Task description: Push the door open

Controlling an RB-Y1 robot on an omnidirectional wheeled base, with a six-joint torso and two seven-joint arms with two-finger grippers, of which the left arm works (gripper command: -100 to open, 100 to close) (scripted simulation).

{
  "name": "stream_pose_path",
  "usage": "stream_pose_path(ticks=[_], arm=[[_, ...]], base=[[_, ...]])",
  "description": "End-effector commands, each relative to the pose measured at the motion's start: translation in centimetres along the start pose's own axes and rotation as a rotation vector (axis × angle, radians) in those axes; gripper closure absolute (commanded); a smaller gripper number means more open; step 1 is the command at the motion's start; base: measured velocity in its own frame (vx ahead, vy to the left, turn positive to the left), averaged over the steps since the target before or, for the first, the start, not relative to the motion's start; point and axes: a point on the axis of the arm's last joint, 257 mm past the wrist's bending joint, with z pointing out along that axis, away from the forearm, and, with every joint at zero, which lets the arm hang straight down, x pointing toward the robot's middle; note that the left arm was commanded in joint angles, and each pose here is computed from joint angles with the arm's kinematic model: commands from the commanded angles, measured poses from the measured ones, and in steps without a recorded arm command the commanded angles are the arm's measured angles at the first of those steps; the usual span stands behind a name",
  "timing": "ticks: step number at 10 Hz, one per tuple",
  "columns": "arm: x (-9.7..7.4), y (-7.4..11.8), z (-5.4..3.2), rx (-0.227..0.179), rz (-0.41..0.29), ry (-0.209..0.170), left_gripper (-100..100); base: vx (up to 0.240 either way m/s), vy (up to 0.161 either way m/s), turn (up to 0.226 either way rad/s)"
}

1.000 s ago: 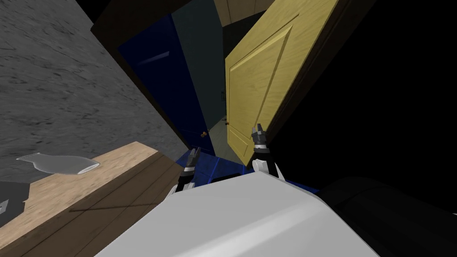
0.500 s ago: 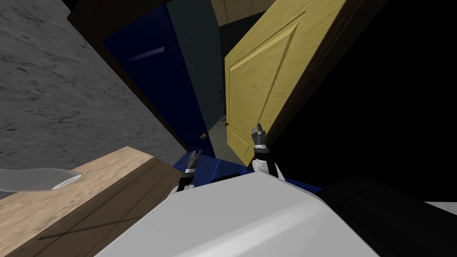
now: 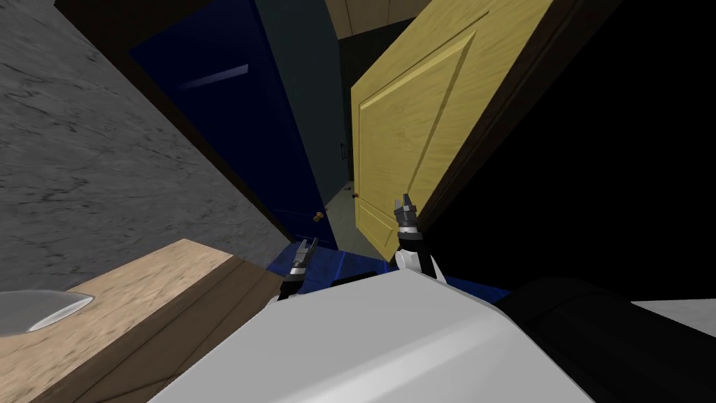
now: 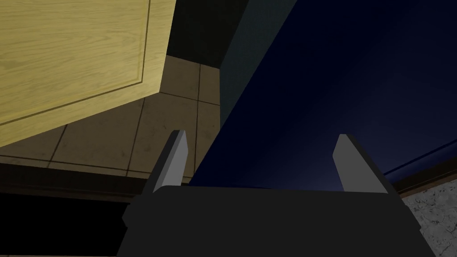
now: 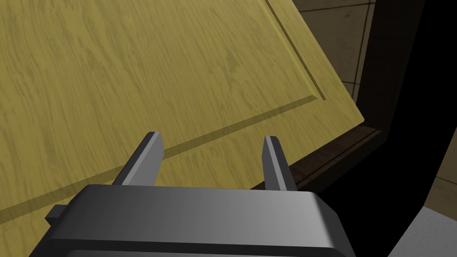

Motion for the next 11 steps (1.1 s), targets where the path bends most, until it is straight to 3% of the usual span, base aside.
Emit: stream_pose_path(ticks=[1,11], arm=[[0.8,0.5,-0.49,-0.004,0.03,0.02,-100],[5.9,4.0,-4.38,-0.024,0.245,0.167,-100]], base=[[0.076,0.081,-0.077],[0.084,0.102,-0.092]])
